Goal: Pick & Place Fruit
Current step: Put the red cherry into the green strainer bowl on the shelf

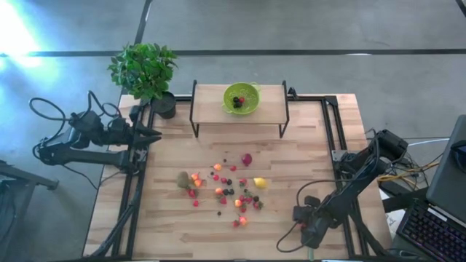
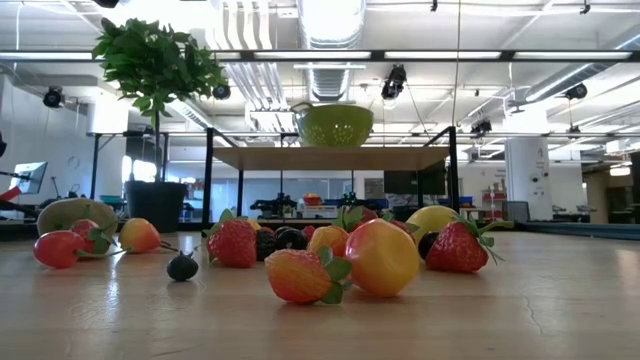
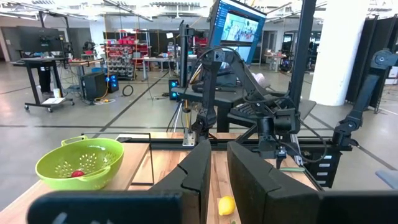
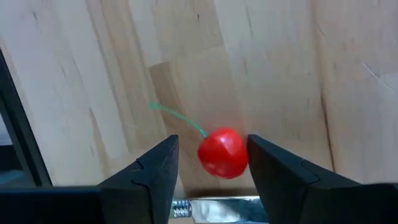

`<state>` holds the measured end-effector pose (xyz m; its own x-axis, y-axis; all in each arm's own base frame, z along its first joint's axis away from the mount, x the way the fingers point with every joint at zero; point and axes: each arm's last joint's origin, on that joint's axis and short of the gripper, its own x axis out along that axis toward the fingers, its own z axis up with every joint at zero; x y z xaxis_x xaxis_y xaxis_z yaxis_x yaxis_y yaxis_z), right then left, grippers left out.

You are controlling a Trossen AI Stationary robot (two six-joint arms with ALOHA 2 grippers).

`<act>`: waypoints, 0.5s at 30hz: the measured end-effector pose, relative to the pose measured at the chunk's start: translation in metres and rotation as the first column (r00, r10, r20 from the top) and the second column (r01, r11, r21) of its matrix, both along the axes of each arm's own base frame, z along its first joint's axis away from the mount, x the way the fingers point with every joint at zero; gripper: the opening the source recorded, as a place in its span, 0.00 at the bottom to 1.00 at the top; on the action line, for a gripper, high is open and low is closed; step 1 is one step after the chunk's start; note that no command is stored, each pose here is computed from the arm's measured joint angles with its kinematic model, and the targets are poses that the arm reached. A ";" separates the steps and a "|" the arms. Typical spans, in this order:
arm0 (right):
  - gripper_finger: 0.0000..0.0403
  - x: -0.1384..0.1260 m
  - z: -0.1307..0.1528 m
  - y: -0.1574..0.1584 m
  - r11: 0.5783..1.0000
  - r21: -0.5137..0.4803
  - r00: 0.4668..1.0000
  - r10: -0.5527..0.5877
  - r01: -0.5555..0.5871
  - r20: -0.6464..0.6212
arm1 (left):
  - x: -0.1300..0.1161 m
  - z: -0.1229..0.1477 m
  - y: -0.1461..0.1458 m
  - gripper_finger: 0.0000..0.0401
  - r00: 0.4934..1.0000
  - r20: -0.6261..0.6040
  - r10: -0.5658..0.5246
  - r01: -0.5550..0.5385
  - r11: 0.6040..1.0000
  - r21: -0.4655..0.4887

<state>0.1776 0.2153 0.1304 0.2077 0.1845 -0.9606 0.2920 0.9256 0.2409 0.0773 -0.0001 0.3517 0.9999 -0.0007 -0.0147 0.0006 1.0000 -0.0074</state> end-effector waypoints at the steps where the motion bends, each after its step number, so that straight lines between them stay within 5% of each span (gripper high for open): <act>1: 0.45 0.001 0.001 0.001 1.000 -0.004 1.000 -0.001 0.001 0.007 | 0.000 0.000 0.000 0.16 1.000 0.001 0.000 0.000 1.000 0.000; 15: 0.23 0.004 0.004 0.003 1.000 -0.017 0.999 0.024 -0.023 0.036 | 0.000 0.000 0.000 0.16 1.000 0.000 0.001 -0.001 1.000 0.000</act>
